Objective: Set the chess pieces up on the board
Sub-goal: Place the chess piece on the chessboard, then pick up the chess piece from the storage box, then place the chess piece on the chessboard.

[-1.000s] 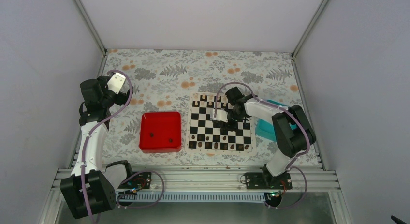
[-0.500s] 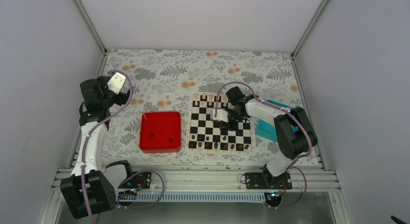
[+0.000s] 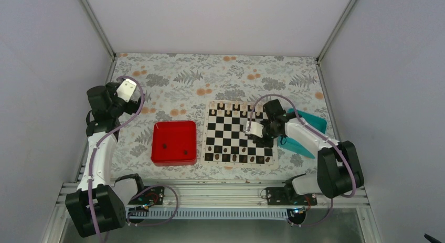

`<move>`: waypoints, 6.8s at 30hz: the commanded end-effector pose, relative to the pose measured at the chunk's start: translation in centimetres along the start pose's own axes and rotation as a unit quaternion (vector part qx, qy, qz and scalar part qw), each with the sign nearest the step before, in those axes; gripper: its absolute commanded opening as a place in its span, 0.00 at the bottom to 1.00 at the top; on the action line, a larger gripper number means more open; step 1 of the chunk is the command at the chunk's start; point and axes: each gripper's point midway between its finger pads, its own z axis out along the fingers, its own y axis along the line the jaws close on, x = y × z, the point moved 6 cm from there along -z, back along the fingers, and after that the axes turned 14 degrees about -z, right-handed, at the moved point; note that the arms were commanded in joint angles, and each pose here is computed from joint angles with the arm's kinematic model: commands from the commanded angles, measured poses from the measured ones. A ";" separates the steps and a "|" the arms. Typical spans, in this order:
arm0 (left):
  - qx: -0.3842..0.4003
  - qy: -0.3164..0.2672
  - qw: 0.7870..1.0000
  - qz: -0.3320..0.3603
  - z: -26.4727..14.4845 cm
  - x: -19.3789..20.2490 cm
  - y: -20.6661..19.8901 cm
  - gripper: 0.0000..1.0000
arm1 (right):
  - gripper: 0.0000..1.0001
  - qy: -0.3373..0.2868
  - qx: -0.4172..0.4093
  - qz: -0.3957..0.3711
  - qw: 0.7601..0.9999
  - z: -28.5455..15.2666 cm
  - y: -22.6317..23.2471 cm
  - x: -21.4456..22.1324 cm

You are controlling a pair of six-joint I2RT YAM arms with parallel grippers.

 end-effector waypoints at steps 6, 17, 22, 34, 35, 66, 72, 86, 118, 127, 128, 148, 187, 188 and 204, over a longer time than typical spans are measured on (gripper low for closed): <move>0.017 -0.008 1.000 -0.001 0.1 -0.2 -0.4 1.00 | 0.06 -0.007 -0.026 -0.003 1.000 1.1 3.1 1.2; 0.015 -0.006 1.000 0.001 0.1 -0.1 -0.4 1.00 | 0.07 -0.028 -0.048 -0.017 0.998 1.8 2.8 0.0; 0.015 -0.006 1.000 0.001 0.2 -0.1 -0.3 1.00 | 0.07 -0.028 -0.058 -0.026 0.998 2.2 2.7 -0.3; 0.017 -0.002 1.000 0.001 0.4 0.1 -0.3 1.00 | 0.13 -0.013 -0.054 -0.030 0.998 2.9 2.4 0.1; 0.017 -0.002 1.000 0.001 0.4 0.1 -0.3 1.00 | 0.16 -0.012 -0.051 -0.031 0.998 2.8 2.4 0.1; 0.011 -0.003 1.000 0.003 0.6 -0.2 -0.1 1.00 | 0.34 -0.088 -0.008 -0.145 0.985 0.3 -6.1 -20.2; -0.002 -0.009 1.000 0.010 0.2 -0.6 -0.1 1.00 | 0.37 -0.101 -0.033 -0.185 0.977 4.8 -4.8 -26.7; -0.008 -0.023 1.000 0.016 -0.5 -0.8 -0.5 1.00 | 0.43 -0.131 -0.042 -0.218 0.966 13.0 -1.3 -33.7; 0.001 -0.032 0.999 0.019 -1.2 -0.3 -1.2 1.00 | 0.22 -0.125 -0.054 -0.223 0.965 17.7 0.5 -35.1; 0.004 -0.033 0.999 0.019 -1.3 -0.4 -1.2 1.00 | 0.04 -0.119 -0.055 -0.224 0.966 17.3 0.5 -34.7; 0.004 -0.033 0.999 0.020 -1.3 -0.4 -1.2 1.00 | 0.04 -0.118 -0.052 -0.225 0.966 16.9 0.4 -34.6; -0.011 -0.036 0.999 0.020 -1.5 -0.9 -0.8 1.00 | 0.05 -0.098 0.076 -0.056 0.991 -5.0 -4.6 -16.0; 0.002 -0.005 1.000 0.012 -0.4 0.2 -0.8 1.00 | 0.05 -0.005 0.022 0.041 0.999 0.6 4.7 3.0; 0.002 -0.005 1.000 0.013 -0.4 0.1 -0.8 1.00 | 0.05 -0.003 0.023 0.041 0.999 0.6 4.7 3.1; 0.007 -0.005 1.000 0.013 -0.3 0.1 -0.9 1.00 | 0.15 0.008 0.014 0.041 0.999 0.6 4.7 3.3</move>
